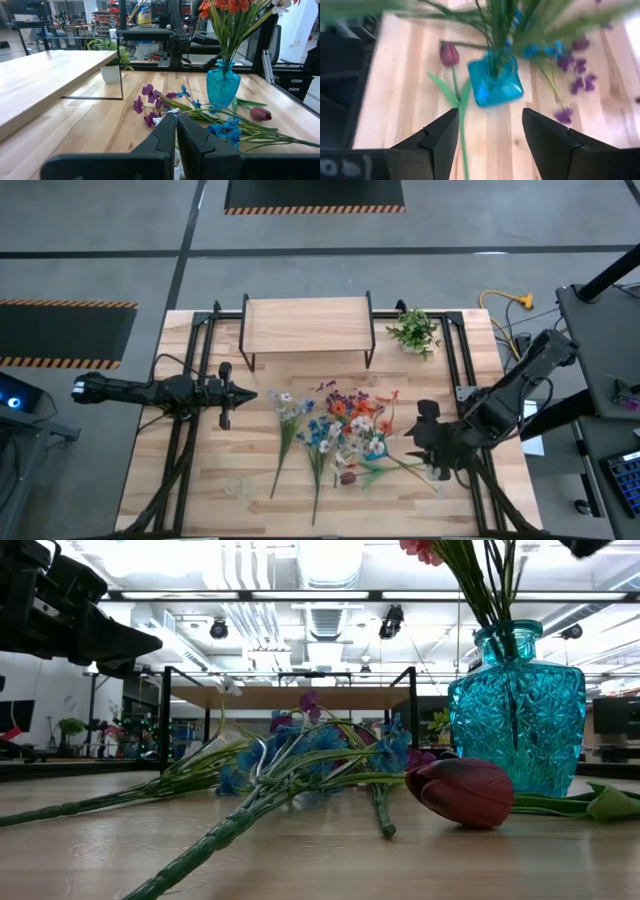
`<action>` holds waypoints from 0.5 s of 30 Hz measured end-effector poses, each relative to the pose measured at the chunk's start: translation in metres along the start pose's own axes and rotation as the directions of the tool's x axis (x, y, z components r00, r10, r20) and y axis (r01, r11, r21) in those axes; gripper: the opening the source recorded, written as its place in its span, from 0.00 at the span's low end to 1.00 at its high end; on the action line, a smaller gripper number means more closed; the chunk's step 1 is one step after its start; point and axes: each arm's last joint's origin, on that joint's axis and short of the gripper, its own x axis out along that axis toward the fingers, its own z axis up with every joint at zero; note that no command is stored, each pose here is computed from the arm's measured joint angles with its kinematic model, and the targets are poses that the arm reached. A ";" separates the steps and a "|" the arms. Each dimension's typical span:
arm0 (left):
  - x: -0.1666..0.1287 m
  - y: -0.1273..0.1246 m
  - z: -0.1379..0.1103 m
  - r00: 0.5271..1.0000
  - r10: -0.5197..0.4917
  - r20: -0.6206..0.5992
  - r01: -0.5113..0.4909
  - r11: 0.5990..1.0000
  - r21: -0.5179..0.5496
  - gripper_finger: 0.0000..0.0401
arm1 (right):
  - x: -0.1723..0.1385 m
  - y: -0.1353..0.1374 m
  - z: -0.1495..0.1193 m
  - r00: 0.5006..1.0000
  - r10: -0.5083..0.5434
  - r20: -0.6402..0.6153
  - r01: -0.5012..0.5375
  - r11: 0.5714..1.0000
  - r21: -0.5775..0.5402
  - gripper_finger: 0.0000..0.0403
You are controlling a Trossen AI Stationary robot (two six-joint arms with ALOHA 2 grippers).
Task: Pick and place flowers into a vace then onto a shelf
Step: Put the red flower into the blue vase
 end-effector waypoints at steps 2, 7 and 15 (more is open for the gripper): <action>0.000 0.000 0.000 1.000 0.000 0.000 0.000 1.000 0.000 0.00 | 0.005 0.001 -0.003 1.000 -0.008 -0.018 0.008 1.000 0.007 0.52; 0.000 0.000 0.000 1.000 0.000 0.000 0.000 1.000 0.000 0.00 | 0.029 0.003 -0.021 0.993 -0.019 -0.118 0.025 0.999 0.046 0.52; 0.000 0.000 0.000 1.000 0.000 0.000 0.000 1.000 0.000 0.00 | 0.073 0.023 -0.034 0.984 0.005 -0.178 0.005 0.998 0.055 0.51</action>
